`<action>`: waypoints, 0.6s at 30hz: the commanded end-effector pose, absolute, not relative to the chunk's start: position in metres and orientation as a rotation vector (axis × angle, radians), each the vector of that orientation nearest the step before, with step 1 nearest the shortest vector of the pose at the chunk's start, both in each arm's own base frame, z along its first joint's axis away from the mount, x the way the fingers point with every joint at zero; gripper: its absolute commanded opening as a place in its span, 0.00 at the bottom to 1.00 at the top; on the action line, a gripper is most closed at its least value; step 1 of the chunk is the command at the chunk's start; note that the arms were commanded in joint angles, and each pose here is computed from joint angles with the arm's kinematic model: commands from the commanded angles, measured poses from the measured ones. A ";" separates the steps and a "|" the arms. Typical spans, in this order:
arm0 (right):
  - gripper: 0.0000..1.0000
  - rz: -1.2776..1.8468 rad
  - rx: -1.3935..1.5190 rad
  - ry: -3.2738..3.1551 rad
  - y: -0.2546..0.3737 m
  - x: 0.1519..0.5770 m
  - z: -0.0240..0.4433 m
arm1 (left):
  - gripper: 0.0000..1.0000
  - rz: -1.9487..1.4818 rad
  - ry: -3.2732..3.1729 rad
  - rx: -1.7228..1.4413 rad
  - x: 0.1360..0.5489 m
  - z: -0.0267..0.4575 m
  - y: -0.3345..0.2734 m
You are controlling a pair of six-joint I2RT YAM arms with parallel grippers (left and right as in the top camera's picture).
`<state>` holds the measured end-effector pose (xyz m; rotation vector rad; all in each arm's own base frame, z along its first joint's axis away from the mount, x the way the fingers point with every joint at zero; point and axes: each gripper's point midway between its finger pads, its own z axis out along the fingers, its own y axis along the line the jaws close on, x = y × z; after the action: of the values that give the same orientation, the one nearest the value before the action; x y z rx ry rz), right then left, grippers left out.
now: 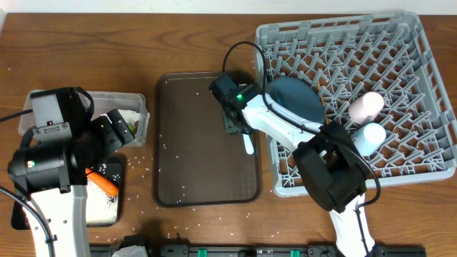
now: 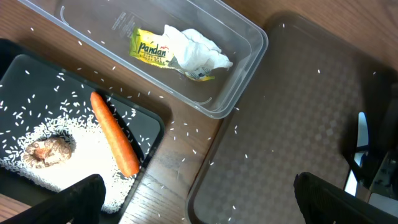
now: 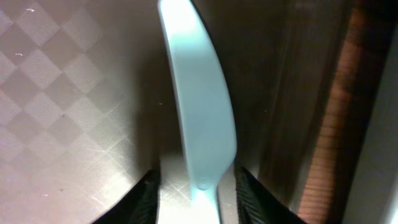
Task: Sort waste into correct bins and load items into the dishwasher rack
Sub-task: 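Reach the right gripper to the light-blue knife and grasp it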
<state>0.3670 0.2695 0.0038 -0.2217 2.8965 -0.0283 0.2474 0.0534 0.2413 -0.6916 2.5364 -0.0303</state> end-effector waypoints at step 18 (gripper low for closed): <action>0.01 -0.040 -0.385 2.868 0.274 0.374 0.004 | 0.98 -0.013 2.530 -0.702 0.248 0.244 0.057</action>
<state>0.3699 0.2761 0.0062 -0.3058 2.8817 0.0024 0.2474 0.0533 0.2412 -0.6916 2.5372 -0.0307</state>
